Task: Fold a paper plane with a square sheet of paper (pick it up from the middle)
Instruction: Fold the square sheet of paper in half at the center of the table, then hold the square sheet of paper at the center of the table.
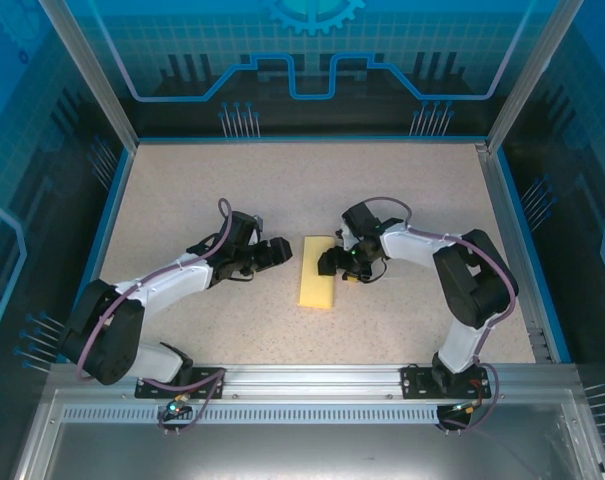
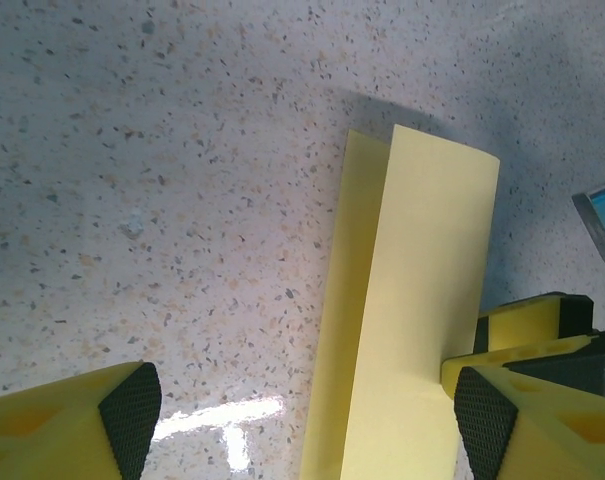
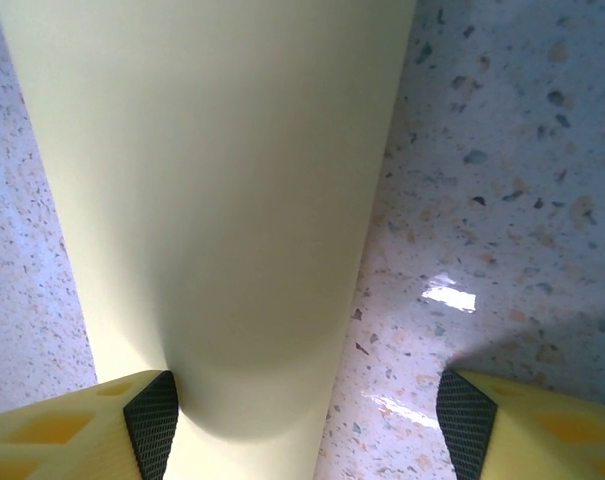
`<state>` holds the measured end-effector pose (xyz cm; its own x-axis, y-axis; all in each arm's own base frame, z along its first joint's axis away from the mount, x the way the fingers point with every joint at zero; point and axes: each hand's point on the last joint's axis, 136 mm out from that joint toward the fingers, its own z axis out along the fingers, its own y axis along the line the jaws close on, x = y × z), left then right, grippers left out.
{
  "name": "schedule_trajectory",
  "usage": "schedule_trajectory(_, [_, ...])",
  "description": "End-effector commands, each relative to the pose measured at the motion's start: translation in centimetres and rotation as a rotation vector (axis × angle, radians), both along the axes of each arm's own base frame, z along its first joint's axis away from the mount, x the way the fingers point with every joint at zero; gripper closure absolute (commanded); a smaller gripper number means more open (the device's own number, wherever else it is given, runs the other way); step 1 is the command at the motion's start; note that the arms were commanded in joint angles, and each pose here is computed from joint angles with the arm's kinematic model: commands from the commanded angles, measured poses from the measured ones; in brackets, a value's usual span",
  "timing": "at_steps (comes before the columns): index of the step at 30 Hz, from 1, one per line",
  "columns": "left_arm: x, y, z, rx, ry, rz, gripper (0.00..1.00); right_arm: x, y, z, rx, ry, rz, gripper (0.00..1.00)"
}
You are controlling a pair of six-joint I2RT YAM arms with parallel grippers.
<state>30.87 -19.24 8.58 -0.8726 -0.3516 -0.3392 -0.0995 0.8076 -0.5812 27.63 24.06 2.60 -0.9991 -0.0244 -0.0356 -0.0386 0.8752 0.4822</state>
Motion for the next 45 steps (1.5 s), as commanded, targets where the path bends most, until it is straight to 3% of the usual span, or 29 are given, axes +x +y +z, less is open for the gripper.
schedule_trajectory(1, [0.0, 0.3, 0.5, 0.005, -0.02, 0.026, 0.19, -1.1, -1.1, -1.7, -0.109, 0.053, -0.005, 0.24])
schedule_trajectory(13, [0.2, 0.0, 0.5, -0.001, -0.023, 0.008, 0.19, -1.3, -2.8, -1.9, -0.258, 0.063, -0.078, 0.19])
schedule_trajectory(25, [0.3, -0.3, 0.7, -0.011, -0.028, -0.004, 0.19, -0.6, -1.7, 1.0, -0.288, -0.002, -0.076, 0.2])
schedule_trajectory(33, [0.4, -0.6, 0.7, -0.021, -0.027, -0.013, 0.19, -0.1, 0.0, 0.2, -0.242, 0.016, -0.066, 0.19])
schedule_trajectory(45, [0.4, -1.0, 0.7, -0.027, -0.02, -0.03, 0.19, -0.1, 0.2, -1.1, -0.298, 0.046, -0.009, 0.17])
